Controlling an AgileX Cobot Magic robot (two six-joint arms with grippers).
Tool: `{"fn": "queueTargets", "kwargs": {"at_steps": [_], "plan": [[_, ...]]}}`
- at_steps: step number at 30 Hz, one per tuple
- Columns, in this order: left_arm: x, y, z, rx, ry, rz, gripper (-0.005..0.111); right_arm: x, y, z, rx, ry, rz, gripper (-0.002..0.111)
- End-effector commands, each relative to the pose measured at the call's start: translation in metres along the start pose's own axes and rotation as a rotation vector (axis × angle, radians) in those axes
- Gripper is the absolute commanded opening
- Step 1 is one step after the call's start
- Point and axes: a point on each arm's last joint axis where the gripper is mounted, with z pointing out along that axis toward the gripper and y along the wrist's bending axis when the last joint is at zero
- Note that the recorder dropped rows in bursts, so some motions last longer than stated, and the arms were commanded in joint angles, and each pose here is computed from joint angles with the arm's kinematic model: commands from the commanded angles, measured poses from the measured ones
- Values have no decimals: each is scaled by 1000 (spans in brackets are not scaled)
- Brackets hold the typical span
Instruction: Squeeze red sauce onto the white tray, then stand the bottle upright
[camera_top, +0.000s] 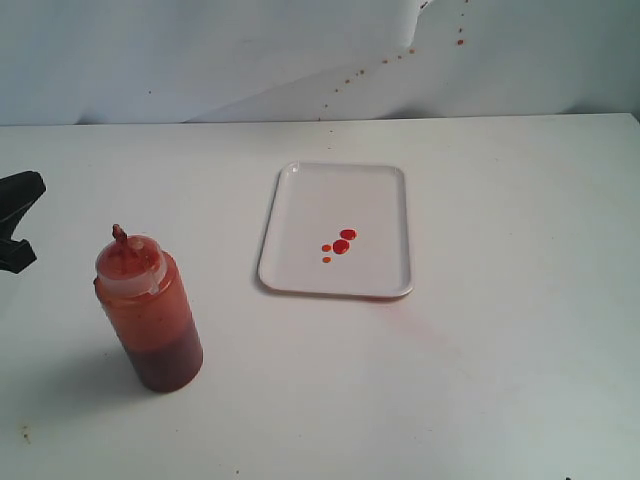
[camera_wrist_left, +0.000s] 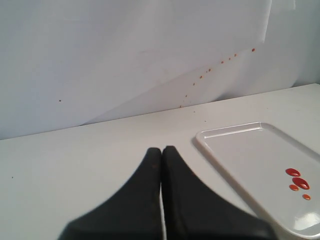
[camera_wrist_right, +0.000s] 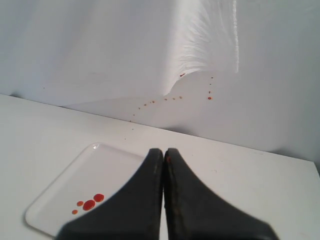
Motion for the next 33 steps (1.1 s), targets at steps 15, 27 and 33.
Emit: {"fn": "queueTargets", "kwargs": {"at_steps": [15, 27, 33], "plan": [[-1, -3, 0, 12, -13, -1, 0, -1, -1, -1, 5, -2, 9, 0], [-1, -3, 0, 12, -13, -1, 0, -1, -1, -1, 4, -3, 11, 0], [-5, -4, -1, 16, -22, -26, 0, -1, -1, -1, 4, -3, 11, 0]]}}
